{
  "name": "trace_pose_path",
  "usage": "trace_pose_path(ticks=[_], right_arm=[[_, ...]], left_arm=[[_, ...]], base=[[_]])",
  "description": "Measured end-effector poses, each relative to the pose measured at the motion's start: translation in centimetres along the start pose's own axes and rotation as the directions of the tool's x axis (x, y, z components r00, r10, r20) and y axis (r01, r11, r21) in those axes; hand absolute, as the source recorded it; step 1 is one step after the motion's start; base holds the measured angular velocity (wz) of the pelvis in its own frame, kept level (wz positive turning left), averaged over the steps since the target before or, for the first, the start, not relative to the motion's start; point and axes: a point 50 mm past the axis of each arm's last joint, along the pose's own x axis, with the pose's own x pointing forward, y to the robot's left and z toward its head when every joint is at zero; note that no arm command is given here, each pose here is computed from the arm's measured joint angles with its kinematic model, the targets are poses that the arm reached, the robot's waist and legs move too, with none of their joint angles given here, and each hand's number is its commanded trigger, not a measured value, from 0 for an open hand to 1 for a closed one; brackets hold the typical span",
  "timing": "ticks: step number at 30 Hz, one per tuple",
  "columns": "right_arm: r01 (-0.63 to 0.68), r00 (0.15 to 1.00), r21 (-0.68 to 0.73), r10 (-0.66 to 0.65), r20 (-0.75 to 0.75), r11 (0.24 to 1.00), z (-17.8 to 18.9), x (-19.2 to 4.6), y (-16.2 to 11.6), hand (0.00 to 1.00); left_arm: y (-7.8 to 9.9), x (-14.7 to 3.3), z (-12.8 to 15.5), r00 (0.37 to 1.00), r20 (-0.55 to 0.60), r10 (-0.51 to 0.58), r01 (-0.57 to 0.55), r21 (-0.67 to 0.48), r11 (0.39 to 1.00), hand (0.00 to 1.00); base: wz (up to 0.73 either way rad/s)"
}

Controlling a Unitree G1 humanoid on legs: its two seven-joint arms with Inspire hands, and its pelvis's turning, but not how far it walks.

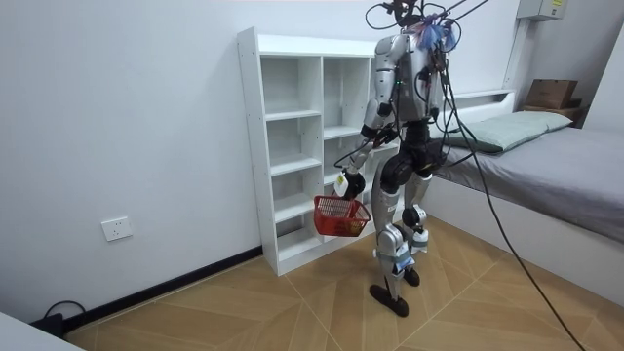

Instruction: Collect fruits from the closet

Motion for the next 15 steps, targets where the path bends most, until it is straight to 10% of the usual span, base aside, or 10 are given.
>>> trace_pose_path(ticks=[15], right_arm=[[-0.077,0.995,-0.010,0.078,0.056,0.997,-0.9,-1.8,1.6,1.00]], left_arm=[[0.1,0.0,1.4,0.997,0.078,0.024,-0.024,-0.005,1.000,1.00]], base=[[0.00]])
